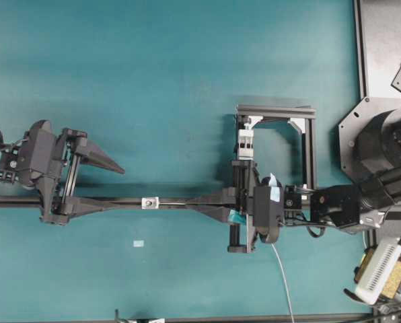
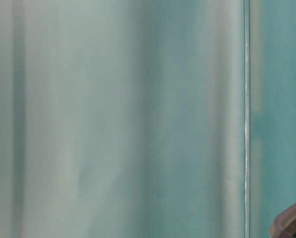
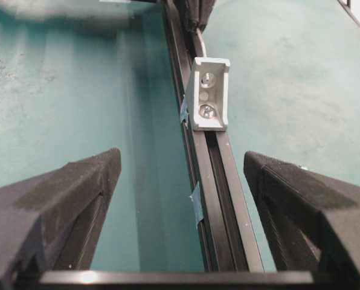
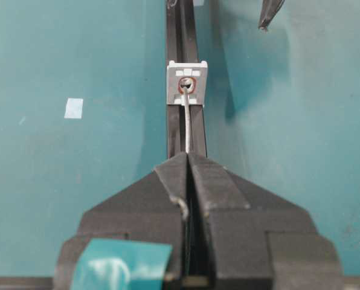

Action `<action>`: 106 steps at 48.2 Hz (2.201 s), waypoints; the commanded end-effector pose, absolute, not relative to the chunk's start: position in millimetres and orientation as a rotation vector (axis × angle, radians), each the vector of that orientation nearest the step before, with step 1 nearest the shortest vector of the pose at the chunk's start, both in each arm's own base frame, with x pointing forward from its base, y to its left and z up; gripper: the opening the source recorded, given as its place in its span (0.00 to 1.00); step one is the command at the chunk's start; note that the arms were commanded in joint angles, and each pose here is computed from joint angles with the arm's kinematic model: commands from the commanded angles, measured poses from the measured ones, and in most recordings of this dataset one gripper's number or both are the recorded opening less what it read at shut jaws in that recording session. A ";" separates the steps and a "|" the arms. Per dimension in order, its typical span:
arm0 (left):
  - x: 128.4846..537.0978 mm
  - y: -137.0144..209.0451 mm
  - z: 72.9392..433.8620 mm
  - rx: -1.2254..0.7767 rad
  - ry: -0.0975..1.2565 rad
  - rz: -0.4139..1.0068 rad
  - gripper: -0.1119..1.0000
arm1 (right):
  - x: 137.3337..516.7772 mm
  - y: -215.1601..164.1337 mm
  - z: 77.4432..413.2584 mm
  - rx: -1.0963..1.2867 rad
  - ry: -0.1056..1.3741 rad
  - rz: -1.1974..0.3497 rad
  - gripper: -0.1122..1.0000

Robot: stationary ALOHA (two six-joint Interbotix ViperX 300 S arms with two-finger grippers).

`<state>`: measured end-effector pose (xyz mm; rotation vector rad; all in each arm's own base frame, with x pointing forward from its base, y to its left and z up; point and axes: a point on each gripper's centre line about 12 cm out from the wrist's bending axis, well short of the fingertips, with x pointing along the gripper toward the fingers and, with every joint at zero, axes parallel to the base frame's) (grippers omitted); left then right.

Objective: Insert the wire into the hole on the right side and pull it with the left arm.
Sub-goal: 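Push the wire tip leftward through the hole in the white clip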

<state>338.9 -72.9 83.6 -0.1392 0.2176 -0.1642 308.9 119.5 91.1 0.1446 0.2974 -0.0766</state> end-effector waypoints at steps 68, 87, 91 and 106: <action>342.8 -74.7 92.8 -0.144 0.184 -0.169 0.85 | 332.7 123.0 88.4 0.149 0.263 -0.111 0.12; 342.8 -74.5 92.8 -0.145 0.184 -0.167 0.85 | 341.8 118.2 91.7 0.159 0.249 -0.131 0.12; 342.7 -74.7 92.6 -0.144 0.186 -0.169 0.85 | 343.8 117.9 91.3 0.158 0.248 -0.132 0.12; 342.7 -74.5 92.4 -0.144 0.191 -0.167 0.85 | 351.9 116.0 88.2 0.160 0.248 -0.143 0.12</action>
